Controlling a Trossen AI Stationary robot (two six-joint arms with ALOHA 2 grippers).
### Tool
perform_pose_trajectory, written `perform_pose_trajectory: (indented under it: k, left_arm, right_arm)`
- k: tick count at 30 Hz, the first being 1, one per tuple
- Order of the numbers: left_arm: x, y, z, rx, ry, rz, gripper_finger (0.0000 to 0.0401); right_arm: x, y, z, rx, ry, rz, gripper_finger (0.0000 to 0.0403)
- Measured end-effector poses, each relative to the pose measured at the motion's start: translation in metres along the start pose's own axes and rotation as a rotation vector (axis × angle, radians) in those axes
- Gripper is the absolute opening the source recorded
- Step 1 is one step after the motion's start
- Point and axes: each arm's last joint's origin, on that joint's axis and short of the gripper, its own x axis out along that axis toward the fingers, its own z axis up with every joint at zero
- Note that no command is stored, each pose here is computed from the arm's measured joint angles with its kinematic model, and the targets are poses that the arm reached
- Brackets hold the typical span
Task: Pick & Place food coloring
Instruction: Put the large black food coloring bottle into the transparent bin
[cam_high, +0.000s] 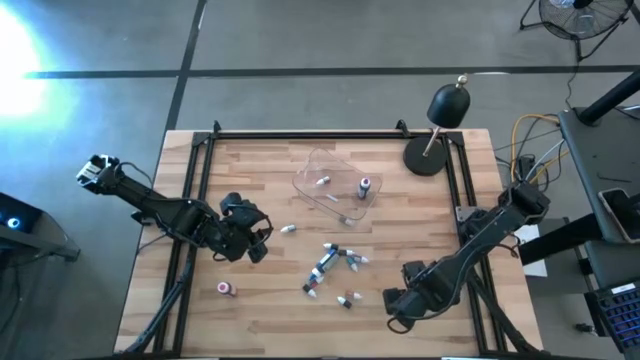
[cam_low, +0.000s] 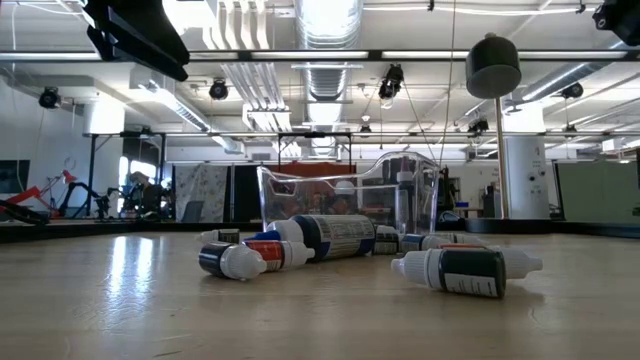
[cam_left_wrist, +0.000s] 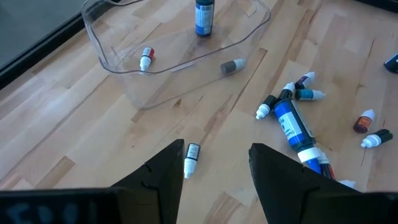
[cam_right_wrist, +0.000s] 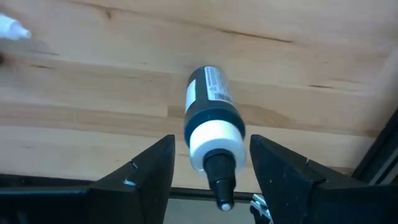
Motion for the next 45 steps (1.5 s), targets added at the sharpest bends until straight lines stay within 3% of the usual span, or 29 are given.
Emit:
perform_pose_trajectory:
  k: [16, 22, 27, 33, 40, 45]
  left_arm:
    - [0.000, 0.000, 0.000, -0.004, 0.001, 0.000, 0.0156]
    - [0.000, 0.000, 0.000, -0.014, 0.003, -0.001, 0.0156]
    - [0.000, -0.001, -0.001, -0.053, 0.036, -0.030, 0.0156]
    - [-0.001, -0.004, -0.004, -0.150, 0.086, -0.075, 0.0156]
    - [-0.014, -0.013, -0.008, -0.273, 0.065, -0.109, 0.0156]
    - [-0.026, -0.019, -0.006, -0.313, -0.009, -0.119, 0.0156]
  right_arm:
    - [-0.003, 0.002, 0.000, -0.058, -0.010, 0.020, 0.0107]
    - [-0.036, 0.018, 0.013, -0.131, -0.202, 0.130, 0.0108]
    - [-0.087, 0.036, 0.045, -0.272, -0.431, 0.145, 0.0108]
    - [-0.142, 0.057, 0.110, -0.347, -0.609, 0.139, 0.0108]
    - [-0.158, 0.068, 0.193, -0.410, -0.517, 0.079, 0.0108]
    - [-0.151, 0.071, 0.228, -0.448, -0.422, 0.071, 0.0108]
